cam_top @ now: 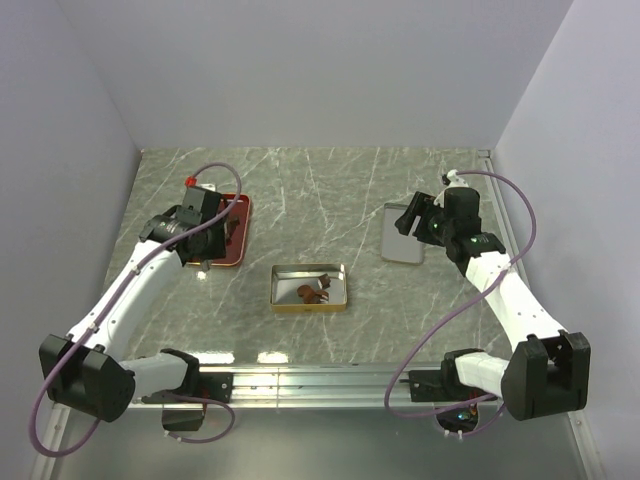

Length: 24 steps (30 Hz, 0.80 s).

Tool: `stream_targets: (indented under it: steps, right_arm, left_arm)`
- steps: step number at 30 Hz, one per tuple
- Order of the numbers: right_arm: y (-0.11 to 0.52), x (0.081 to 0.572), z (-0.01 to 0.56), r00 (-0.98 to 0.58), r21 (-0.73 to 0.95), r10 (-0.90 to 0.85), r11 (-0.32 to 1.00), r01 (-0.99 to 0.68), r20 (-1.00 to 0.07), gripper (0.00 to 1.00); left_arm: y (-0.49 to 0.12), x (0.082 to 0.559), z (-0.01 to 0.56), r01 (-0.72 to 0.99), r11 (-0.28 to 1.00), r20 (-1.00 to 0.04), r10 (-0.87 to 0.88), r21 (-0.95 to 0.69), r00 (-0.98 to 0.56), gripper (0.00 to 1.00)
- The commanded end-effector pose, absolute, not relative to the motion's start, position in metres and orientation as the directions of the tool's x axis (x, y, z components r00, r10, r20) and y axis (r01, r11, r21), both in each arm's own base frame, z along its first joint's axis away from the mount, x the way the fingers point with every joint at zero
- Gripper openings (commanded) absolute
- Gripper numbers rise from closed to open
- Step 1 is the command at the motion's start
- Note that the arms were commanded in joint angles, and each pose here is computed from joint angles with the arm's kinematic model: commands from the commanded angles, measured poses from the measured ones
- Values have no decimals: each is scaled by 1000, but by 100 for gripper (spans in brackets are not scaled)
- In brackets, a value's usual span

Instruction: Pack the chocolate

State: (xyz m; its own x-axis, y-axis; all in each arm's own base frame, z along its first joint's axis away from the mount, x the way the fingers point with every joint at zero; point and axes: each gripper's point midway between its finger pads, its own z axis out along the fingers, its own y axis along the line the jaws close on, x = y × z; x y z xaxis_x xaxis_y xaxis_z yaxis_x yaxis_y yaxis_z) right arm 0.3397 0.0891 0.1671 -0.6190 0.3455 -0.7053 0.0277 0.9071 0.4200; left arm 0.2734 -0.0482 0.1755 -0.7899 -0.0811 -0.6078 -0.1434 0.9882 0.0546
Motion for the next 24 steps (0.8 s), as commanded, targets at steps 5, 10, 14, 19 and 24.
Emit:
stream_targets:
  steps: [5, 10, 14, 19, 24]
  right_arm:
    - [90, 341, 180, -592, 423, 351, 906, 19, -725, 78]
    - [92, 340, 178, -600, 426, 351, 905, 20, -719, 78]
    - [93, 341, 180, -598, 423, 348, 906, 17, -722, 78]
    - [92, 341, 181, -593, 420, 349, 907, 20, -725, 78]
    - [91, 340, 180, -594, 416, 348, 909, 24, -725, 78]
  left_arm:
    - [-55, 278, 167, -103, 994, -623, -64, 26, -779, 49]
    - [-55, 277, 155, -100, 994, -604, -58, 37, -795, 49]
    - [-55, 277, 149, -102, 994, -589, -55, 47, -806, 49]
    - [-53, 278, 147, -111, 992, -584, -56, 60, -810, 48]
    - [-52, 279, 141, -110, 991, -573, -48, 74, -818, 48]
